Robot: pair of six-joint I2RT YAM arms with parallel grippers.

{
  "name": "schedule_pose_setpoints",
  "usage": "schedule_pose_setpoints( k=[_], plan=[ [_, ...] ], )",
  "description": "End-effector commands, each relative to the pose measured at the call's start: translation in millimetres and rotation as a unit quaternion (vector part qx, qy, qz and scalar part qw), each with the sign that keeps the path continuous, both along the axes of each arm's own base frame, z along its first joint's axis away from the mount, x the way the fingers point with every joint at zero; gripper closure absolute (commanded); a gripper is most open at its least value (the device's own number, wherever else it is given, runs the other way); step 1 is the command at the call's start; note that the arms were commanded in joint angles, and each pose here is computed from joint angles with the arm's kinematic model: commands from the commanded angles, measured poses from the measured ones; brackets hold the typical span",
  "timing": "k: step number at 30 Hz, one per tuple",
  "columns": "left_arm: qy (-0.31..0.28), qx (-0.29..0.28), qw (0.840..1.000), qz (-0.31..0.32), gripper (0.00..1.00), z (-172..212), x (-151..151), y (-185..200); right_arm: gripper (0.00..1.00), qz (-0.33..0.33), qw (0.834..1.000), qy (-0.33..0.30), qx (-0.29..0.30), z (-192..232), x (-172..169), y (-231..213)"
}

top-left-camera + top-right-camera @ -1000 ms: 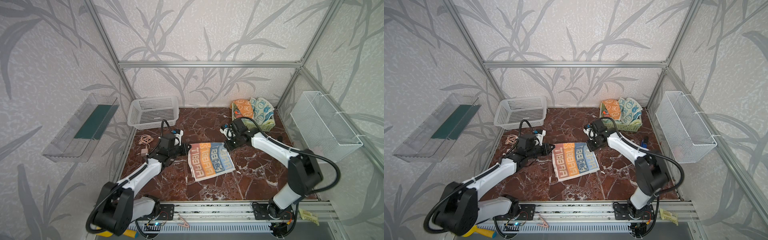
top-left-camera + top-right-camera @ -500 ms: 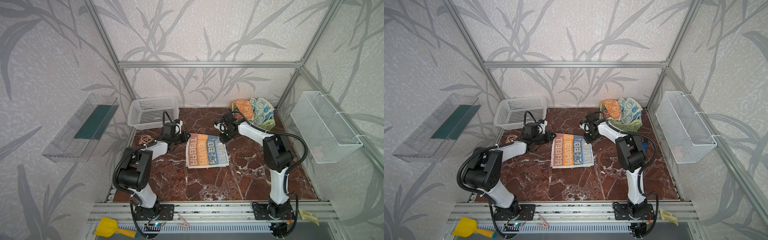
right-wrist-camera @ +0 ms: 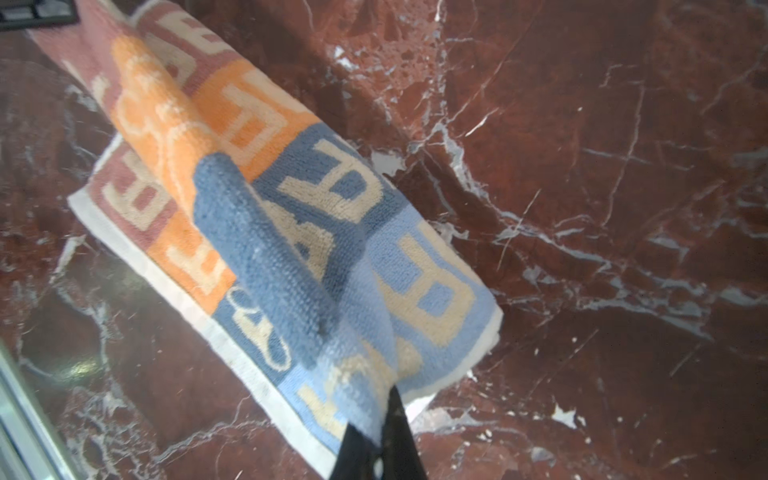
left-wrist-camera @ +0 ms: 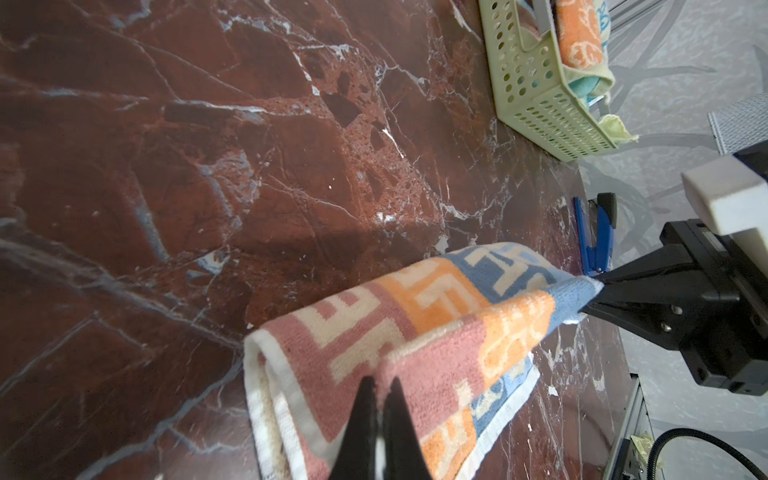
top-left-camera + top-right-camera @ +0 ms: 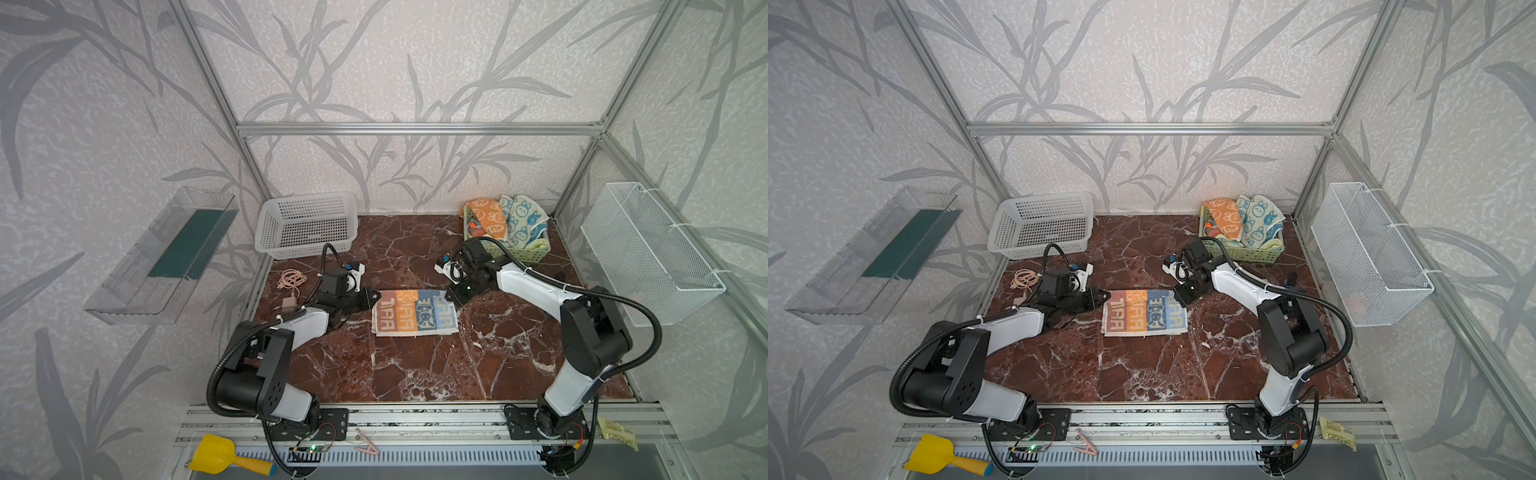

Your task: Fold and stack the towels

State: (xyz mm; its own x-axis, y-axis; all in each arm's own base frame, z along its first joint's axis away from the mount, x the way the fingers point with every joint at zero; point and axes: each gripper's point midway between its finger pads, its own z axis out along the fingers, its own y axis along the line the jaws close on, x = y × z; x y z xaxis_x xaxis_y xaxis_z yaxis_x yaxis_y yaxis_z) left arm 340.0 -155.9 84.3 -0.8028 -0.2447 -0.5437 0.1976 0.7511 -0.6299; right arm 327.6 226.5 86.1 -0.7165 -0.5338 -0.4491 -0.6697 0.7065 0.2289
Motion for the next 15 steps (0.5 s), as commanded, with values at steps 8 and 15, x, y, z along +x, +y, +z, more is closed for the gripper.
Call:
schedule_pose_setpoints(
  k=[8,15],
  plan=[
    [0.018,0.025,0.999,0.043,1.0,-16,-15,20,1.0,-0.022,0.999,0.037,-0.016,-14,-32,-10],
    [0.037,0.009,0.998,0.046,1.0,-31,-30,15,1.0,-0.022,0.998,0.041,-0.032,-20,-42,-19]
  ],
)
